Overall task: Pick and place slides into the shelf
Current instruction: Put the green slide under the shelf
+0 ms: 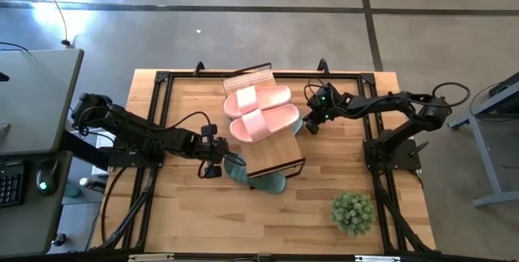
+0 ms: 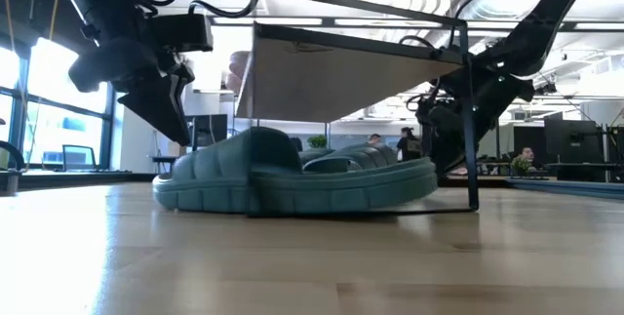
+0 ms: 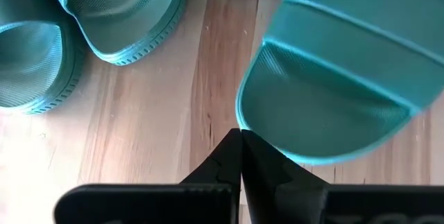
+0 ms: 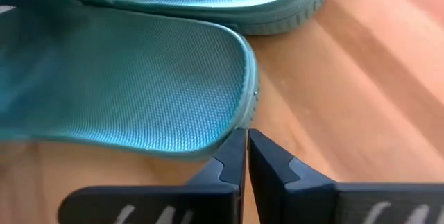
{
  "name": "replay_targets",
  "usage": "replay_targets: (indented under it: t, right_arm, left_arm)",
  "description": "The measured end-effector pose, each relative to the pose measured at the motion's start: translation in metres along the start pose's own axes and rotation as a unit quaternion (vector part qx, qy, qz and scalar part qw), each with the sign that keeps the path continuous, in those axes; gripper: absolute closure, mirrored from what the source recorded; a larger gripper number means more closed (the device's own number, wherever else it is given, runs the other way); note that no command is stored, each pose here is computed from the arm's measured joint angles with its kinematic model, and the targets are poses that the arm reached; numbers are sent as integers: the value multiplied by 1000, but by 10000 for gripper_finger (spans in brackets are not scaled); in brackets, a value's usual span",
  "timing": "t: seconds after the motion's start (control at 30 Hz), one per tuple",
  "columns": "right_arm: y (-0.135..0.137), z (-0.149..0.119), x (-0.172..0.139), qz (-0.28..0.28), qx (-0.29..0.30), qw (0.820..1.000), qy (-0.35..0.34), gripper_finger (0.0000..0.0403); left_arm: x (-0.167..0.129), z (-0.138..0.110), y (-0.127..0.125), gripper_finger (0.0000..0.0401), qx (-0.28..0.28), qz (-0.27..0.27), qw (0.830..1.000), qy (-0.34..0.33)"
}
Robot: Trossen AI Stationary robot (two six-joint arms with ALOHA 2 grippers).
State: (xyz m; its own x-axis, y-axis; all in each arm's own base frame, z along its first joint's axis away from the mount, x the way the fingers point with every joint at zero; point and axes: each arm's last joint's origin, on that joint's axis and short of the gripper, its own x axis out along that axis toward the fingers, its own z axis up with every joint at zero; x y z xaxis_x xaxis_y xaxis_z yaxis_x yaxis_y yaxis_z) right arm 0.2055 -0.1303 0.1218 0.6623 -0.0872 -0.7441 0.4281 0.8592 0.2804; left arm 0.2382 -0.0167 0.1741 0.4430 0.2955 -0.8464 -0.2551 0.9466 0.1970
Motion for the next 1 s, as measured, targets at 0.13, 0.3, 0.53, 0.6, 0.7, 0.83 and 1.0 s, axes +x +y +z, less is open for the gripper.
replay_targets:
  t: [0.13,0.3,0.53,0.6,0.7,0.83,1.0]
  right_arm:
    - [6,-2,2,18,2,1000,11,392]
    - [15,-5,4,28,3,999,24,392]
    - [24,-8,6,42,11,998,39,392]
    - [26,-9,6,44,11,998,42,392]
    - [30,-10,7,47,13,998,48,392]
    - [35,-11,8,53,14,997,52,392]
    - [40,-12,9,56,16,997,56,392]
  left_arm:
    - [0,0,0,400,0,3,1000,0]
    - [0,-1,1,400,1,7,1000,3]
    - [0,-3,1,400,2,10,1000,14]
    - [0,-6,2,400,-2,14,1000,27]
    - [-1,-10,3,400,-6,19,999,46]
    - [-1,-12,3,401,-7,18,998,59]
    - [-1,-15,5,401,-13,28,997,74]
